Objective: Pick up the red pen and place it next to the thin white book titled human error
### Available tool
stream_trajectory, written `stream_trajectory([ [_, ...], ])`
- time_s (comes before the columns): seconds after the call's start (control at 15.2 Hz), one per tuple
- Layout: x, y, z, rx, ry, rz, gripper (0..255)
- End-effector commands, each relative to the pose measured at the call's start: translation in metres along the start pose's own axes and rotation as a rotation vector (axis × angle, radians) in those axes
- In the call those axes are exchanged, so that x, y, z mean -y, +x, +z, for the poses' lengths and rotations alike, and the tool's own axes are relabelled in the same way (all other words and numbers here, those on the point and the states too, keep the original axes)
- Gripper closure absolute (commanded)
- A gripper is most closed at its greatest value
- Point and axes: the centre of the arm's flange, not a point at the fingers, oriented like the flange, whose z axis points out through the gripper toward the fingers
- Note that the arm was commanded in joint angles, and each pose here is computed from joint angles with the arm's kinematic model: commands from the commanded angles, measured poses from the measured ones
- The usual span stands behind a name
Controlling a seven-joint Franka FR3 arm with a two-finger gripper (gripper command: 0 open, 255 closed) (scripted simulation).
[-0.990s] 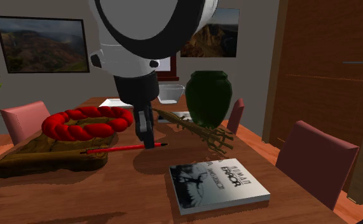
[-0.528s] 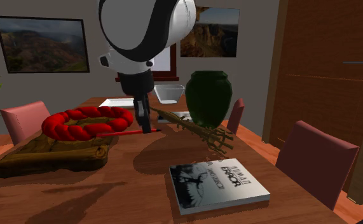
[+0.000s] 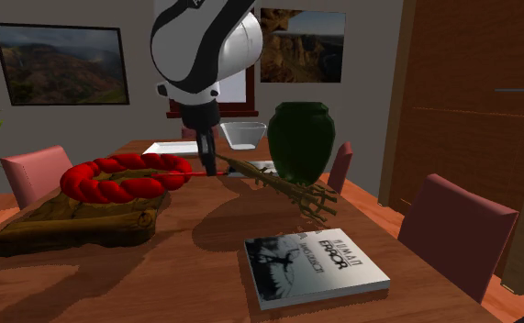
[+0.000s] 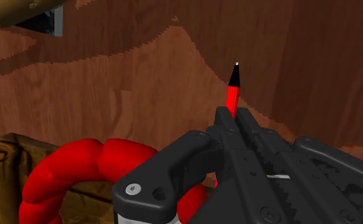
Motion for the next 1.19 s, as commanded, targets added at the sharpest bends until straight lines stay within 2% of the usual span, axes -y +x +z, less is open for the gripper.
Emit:
stream_trajectory([
  [0.0,-0.025,0.003,0.006,0.0,0.0,-0.001,255],
  [0.46,-0.106,0.008,0.029,0.0,0.0,-0.001,255],
  [1.12,-0.091,0.013,0.079,0.0,0.0,-0.001,255],
])
